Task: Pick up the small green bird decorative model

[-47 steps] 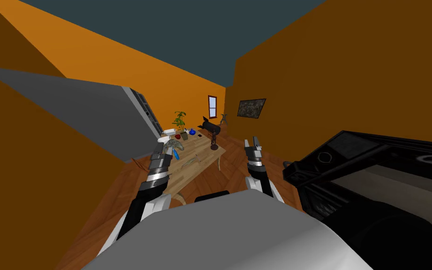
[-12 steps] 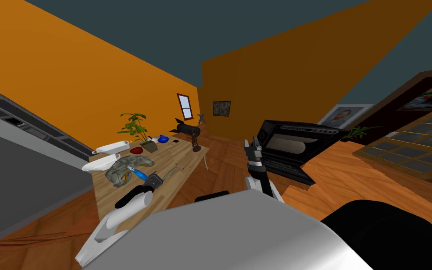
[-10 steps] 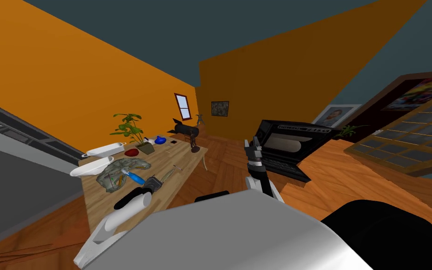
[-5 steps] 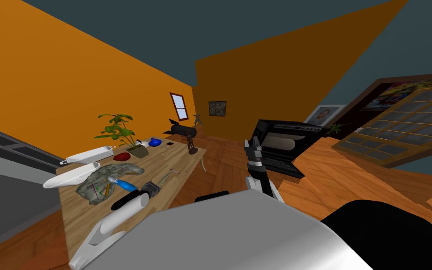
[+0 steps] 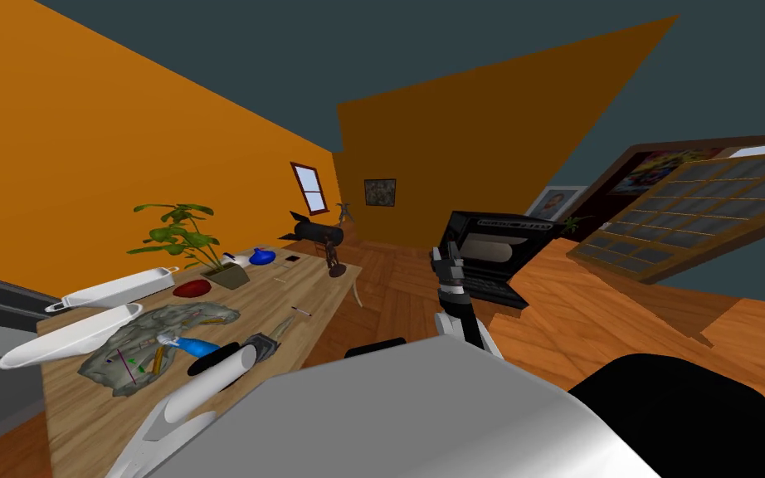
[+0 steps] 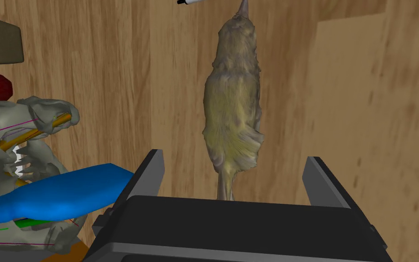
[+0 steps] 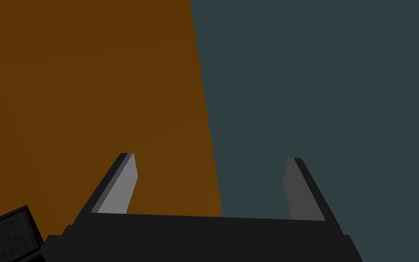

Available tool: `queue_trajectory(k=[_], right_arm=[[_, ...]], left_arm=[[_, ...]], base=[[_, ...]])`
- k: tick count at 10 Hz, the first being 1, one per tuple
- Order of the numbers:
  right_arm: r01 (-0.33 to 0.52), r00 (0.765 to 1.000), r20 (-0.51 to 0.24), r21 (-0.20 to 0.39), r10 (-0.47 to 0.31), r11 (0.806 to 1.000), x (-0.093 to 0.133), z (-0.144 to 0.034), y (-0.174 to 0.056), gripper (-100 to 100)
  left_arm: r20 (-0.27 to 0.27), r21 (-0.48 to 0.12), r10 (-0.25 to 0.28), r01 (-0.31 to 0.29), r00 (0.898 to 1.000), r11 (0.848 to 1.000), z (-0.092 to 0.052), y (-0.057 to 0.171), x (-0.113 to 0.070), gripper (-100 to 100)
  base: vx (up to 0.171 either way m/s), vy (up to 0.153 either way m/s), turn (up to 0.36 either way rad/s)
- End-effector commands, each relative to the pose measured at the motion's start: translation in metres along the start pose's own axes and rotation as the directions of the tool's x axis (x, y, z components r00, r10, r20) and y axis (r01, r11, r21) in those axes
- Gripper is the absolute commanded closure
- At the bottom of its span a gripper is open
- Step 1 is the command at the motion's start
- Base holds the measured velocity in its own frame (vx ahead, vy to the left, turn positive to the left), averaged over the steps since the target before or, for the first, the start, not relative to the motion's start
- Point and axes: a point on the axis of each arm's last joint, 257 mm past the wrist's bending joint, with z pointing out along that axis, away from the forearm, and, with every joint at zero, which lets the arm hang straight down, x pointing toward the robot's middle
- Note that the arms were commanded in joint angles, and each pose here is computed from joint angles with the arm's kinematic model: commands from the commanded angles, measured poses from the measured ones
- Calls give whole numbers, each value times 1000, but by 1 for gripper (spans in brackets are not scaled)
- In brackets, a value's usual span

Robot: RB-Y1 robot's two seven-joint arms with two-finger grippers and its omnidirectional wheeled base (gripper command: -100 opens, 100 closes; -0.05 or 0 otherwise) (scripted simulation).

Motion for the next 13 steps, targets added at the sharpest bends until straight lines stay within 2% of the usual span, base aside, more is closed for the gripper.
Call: queue_trajectory(k=[1,3,4,5,6,9,10,11,13], right_arm=[[0,1000,0,0,0,1000,0,0,0,0],[0,1000,0,0,0,1000,0,0,0,0],[0,1000,0,0,0,1000,0,0,0,0],[0,1000,0,0,0,1000,0,0,0,0],[0,1000,0,0,0,1000,0,0,0,0],[0,1000,0,0,0,1000,0,0,0,0],[0,1000,0,0,0,1000,0,0,0,0],[0,1000,0,0,0,1000,0,0,0,0],[0,1000,0,0,0,1000,0,0,0,0]], left_arm=[[35,-31,-35,36,999,999,1,5,-14,-100],[75,-60,-72,77,995,995,2,6,-29,-100],[59,-47,-58,60,997,997,1,5,-23,-100],[63,-51,-61,65,996,997,1,5,-24,0],[67,-48,-69,72,995,996,6,8,-25,-100],[76,-41,-84,87,994,995,15,14,-27,-100],[74,-44,-81,84,994,996,13,13,-27,-100],[74,-42,-82,85,994,996,14,13,-27,100],[74,-42,-81,85,994,996,14,12,-27,100]], base=[[55,13,-95],[44,17,-111],[20,12,-26],[0,0,0],[-6,15,-50],[-12,40,-76],[-9,17,-15],[0,0,0],[0,0,0]])
